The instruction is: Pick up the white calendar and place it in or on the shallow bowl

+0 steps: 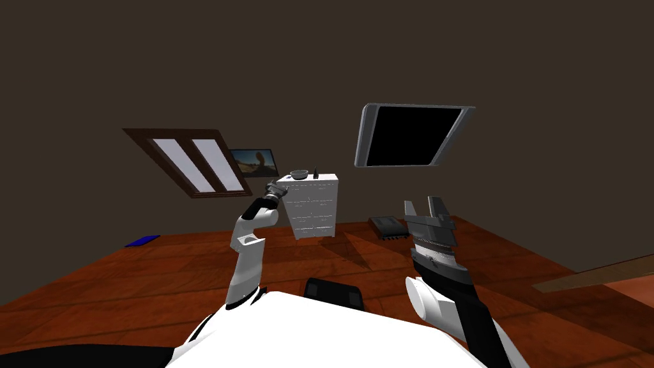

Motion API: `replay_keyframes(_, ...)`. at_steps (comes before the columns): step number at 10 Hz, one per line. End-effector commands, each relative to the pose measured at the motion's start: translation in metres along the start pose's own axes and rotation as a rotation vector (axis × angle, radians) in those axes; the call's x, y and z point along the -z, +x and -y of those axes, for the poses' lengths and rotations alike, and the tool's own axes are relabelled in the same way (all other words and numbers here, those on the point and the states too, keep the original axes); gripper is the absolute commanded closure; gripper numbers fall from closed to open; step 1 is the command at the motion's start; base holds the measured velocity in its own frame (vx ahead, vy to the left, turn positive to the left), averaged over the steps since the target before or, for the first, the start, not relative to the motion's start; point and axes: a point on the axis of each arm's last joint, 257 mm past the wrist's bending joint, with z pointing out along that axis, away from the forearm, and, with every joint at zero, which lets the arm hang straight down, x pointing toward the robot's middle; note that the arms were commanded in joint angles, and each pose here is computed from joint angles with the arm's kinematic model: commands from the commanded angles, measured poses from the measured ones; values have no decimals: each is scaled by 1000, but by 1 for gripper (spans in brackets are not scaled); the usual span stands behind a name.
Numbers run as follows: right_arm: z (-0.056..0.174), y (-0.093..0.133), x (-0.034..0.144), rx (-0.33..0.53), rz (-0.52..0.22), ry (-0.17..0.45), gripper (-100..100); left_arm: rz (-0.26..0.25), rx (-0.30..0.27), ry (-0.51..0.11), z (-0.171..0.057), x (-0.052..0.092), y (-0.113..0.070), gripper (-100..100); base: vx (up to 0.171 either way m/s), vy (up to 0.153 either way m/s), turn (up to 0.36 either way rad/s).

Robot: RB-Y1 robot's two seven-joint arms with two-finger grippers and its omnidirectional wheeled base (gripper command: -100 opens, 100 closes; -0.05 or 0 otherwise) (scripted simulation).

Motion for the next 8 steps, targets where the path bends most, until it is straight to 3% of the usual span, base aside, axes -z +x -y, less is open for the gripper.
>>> replay_keyframes(1,0,0,0,0,0,0,0,24,89,-10,5,-6,-4,-100,21,-143,-14)
replay_keyframes(2,0,0,0,0,0,0,0,31,91,-17,3,-6,-6,-100,36,-103,3)
replay_keyframes(5,0,0,0,0,0,0,0,69,254,-36,10,-15,-12,-100,77,-106,-47)
replay_keyframes(8,0,0,0,0,0,0,0,95,394,-54,16,-21,-15,-100,158,-109,-98)
